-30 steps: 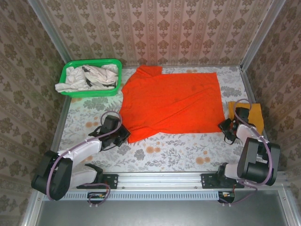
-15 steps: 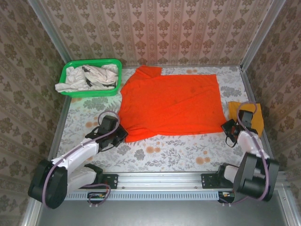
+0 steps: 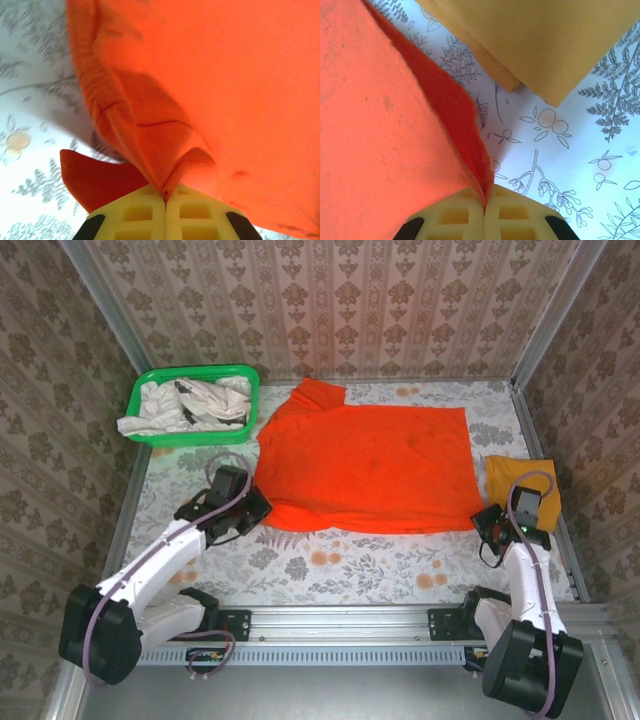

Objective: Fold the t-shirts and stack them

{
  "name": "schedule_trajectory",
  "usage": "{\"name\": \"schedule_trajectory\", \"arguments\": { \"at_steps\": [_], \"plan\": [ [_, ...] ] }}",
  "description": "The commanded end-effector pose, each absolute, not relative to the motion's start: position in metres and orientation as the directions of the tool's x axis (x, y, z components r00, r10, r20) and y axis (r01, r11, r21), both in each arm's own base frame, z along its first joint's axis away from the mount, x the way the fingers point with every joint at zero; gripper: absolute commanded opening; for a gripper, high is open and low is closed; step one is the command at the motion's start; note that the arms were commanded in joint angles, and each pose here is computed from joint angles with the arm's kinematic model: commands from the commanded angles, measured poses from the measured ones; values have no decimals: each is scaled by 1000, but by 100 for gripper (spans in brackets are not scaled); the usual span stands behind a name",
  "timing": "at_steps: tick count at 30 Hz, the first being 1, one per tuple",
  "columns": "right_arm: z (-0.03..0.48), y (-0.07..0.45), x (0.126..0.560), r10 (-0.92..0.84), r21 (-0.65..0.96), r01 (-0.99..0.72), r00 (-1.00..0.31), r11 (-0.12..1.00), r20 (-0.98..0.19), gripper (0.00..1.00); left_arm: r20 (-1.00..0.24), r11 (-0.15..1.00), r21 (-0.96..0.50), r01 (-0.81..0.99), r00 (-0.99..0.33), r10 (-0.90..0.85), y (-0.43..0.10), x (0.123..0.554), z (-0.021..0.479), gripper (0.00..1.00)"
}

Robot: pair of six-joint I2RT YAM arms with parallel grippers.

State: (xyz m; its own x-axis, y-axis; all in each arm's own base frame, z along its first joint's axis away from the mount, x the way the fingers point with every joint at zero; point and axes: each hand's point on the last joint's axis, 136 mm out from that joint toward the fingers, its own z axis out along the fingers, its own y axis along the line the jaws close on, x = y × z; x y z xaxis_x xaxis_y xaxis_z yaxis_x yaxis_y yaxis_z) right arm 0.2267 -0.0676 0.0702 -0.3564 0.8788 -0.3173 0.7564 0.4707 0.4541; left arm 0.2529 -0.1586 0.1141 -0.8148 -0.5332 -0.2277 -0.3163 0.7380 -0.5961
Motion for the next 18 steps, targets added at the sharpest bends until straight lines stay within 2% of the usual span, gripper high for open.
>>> {"name": "schedule_trajectory", "arguments": {
  "at_steps": [1,8,18],
  "plan": [
    [91,-73,242,862,473,725,-365,500,-351,0,-292,799,-548,-246,-839,-459,-158,266,122,0],
    [106,-76,259,835,450,709,-396,543,-383,0,-291,790,-559,-251,-833,-470,-155,300,135,0],
    [111,-82,294,778,383,683,-486,622,-398,0,-218,740,-604,-297,-831,-512,-159,329,135,0]
  ]
}}
